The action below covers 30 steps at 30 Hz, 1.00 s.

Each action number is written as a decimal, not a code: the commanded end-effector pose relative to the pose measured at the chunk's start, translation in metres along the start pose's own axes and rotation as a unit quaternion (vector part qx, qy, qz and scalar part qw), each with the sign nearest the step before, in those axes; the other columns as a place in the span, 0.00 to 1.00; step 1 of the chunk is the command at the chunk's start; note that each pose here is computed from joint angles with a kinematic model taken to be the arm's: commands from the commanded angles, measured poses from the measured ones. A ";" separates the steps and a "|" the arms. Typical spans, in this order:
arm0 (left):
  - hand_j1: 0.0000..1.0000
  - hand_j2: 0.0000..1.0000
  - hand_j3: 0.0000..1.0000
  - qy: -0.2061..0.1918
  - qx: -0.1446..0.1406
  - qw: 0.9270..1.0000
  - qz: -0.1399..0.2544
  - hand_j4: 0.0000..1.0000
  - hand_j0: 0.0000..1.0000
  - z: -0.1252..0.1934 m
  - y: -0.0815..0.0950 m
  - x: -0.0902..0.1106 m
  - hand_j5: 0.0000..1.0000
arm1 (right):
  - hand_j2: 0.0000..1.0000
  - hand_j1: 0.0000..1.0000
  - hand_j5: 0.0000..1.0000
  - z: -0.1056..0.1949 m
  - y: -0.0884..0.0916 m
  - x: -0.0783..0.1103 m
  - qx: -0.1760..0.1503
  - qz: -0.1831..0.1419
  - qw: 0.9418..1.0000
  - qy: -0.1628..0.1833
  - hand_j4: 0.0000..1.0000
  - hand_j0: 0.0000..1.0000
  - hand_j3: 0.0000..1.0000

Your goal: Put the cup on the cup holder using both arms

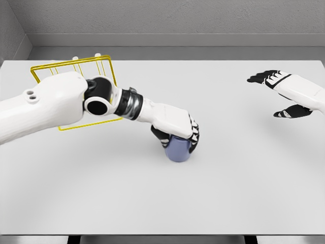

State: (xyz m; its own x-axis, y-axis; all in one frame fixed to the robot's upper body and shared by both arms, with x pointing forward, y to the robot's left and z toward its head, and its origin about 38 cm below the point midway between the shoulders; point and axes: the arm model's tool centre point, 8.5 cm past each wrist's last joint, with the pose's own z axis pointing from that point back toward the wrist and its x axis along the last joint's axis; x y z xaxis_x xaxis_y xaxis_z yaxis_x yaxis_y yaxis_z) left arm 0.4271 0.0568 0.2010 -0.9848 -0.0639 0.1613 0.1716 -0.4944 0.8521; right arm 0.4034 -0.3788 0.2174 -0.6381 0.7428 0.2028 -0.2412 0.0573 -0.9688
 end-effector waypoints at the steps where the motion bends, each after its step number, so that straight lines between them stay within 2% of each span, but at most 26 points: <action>1: 0.54 0.54 0.54 0.003 0.002 1.000 0.003 0.54 0.54 0.004 -0.001 -0.001 0.54 | 1.00 1.00 1.00 0.000 -0.001 0.000 -0.002 -0.003 1.000 0.000 1.00 1.00 1.00; 6: 0.55 0.55 0.55 0.004 0.007 1.000 -0.005 0.55 0.55 0.015 0.007 0.002 0.55 | 1.00 1.00 1.00 0.000 -0.001 0.000 -0.002 -0.003 1.000 0.000 1.00 1.00 1.00; 12: 0.55 0.55 0.55 0.004 0.007 1.000 -0.005 0.55 0.55 0.015 0.007 0.002 0.55 | 1.00 1.00 1.00 0.000 -0.001 0.000 -0.002 -0.003 1.000 0.000 1.00 1.00 1.00; 13: 0.55 0.55 0.55 0.020 0.027 0.999 -0.015 0.55 0.55 0.045 0.016 0.003 0.55 | 1.00 1.00 1.00 0.001 0.000 -0.001 -0.002 -0.004 1.000 0.002 1.00 1.00 1.00; 18: 0.55 0.55 0.55 0.028 0.033 0.999 -0.015 0.55 0.55 0.057 0.017 0.003 0.55 | 1.00 1.00 1.00 0.001 0.000 -0.001 -0.002 -0.004 1.000 0.002 1.00 1.00 1.00; 19: 0.55 0.55 0.55 0.042 0.043 0.998 -0.017 0.55 0.55 0.073 0.023 -0.001 0.55 | 1.00 1.00 1.00 0.001 0.000 -0.002 -0.002 -0.005 1.000 0.002 1.00 1.00 1.00; 22: 0.55 0.55 0.55 0.050 0.051 0.997 -0.019 0.55 0.55 0.083 0.026 -0.001 0.55 | 1.00 1.00 1.00 0.001 0.000 -0.002 -0.001 -0.005 1.000 0.003 1.00 1.00 1.00; 27: 0.55 0.55 0.55 0.051 0.051 0.997 -0.019 0.55 0.55 0.085 0.026 -0.001 0.55 | 1.00 1.00 1.00 0.001 0.001 -0.002 -0.001 -0.004 1.000 0.003 1.00 1.00 1.00; 30: 0.55 0.55 0.55 0.063 0.055 0.996 -0.019 0.55 0.55 0.100 0.027 -0.002 0.55 | 1.00 1.00 1.00 0.001 0.000 -0.001 -0.002 -0.004 1.000 0.002 1.00 1.00 1.00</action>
State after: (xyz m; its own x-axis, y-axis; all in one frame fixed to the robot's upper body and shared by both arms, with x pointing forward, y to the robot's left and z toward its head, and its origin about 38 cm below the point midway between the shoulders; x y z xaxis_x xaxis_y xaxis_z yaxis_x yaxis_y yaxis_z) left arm 0.4362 0.1257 0.2733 -0.9872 -0.1473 0.0613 0.1173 -0.4090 0.9050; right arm 0.4037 -0.3802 0.2163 -0.6340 0.7455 0.2056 -0.2445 0.0590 -0.9679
